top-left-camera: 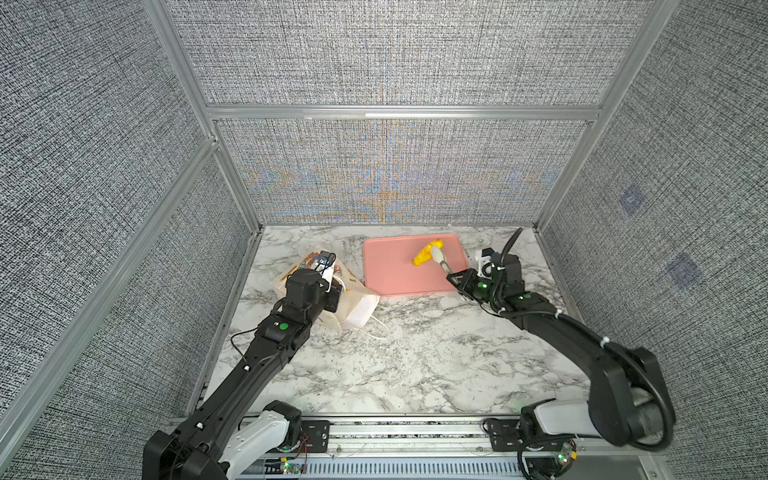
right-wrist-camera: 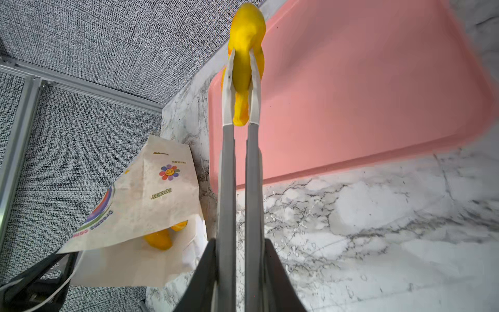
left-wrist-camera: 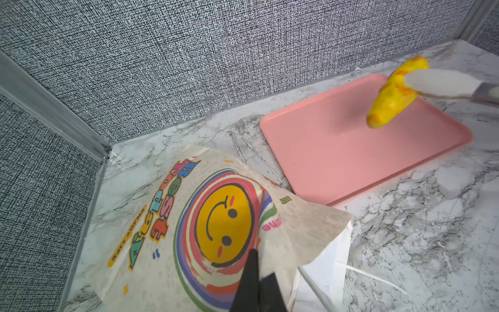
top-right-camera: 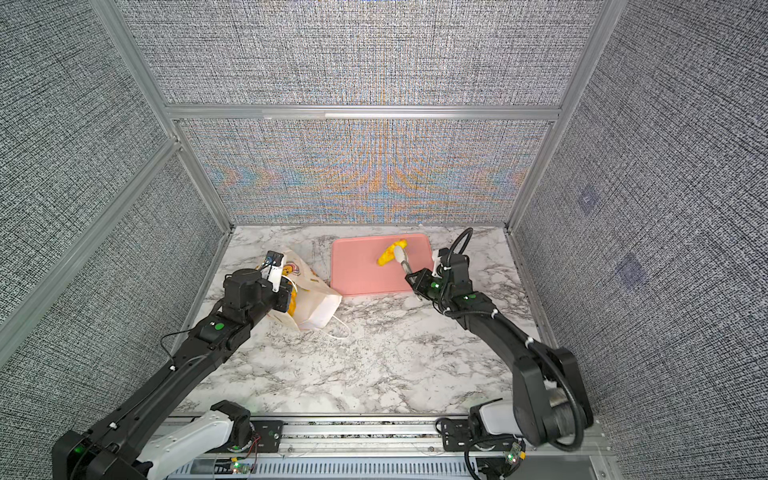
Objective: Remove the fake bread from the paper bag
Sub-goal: 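Pinch a yellow bread with the tongs and lift it out of the bag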
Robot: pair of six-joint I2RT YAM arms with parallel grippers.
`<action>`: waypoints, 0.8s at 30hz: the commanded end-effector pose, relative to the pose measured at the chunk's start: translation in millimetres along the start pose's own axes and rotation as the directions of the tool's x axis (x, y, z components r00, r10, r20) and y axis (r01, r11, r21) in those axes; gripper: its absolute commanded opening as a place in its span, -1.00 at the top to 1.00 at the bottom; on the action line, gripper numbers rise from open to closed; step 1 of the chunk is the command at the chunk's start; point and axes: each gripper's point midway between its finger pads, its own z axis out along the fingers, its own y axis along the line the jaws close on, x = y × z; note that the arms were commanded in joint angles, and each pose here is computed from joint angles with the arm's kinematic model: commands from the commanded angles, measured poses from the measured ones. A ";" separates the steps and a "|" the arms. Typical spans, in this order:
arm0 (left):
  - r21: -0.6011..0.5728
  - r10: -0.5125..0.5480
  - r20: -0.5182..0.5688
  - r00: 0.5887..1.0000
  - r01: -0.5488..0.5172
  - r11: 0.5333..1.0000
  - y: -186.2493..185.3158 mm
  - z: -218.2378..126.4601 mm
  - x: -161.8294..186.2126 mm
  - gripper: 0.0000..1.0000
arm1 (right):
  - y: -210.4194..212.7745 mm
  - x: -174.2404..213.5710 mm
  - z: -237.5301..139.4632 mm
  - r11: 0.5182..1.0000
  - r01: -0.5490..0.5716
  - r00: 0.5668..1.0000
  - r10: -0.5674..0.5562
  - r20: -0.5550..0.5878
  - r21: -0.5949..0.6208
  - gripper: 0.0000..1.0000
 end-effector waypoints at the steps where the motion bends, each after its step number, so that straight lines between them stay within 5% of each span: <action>1: 0.009 0.010 0.046 0.999 -0.010 1.000 -0.8 -3.4 -12.3 1.00 | 18.3 -16.9 18.5 0.987 0.040 0.999 -0.042 -0.015 -0.154 1.00; 11: -0.012 0.055 0.023 0.998 -0.055 0.998 2.1 3.2 -12.0 1.00 | -29.0 -46.8 77.6 0.986 -0.066 0.997 0.058 -0.057 -0.153 1.00; 17: -0.018 0.057 0.014 0.998 -0.057 0.998 3.1 3.4 -9.1 1.00 | -49.7 -35.3 71.4 0.995 -0.095 0.992 0.091 -0.091 -0.041 0.06; 24: -0.017 0.049 -0.005 0.999 -0.049 0.999 2.5 6.4 -2.9 1.00 | -56.4 -22.1 49.3 0.994 -0.099 0.987 0.105 -0.118 0.056 -0.22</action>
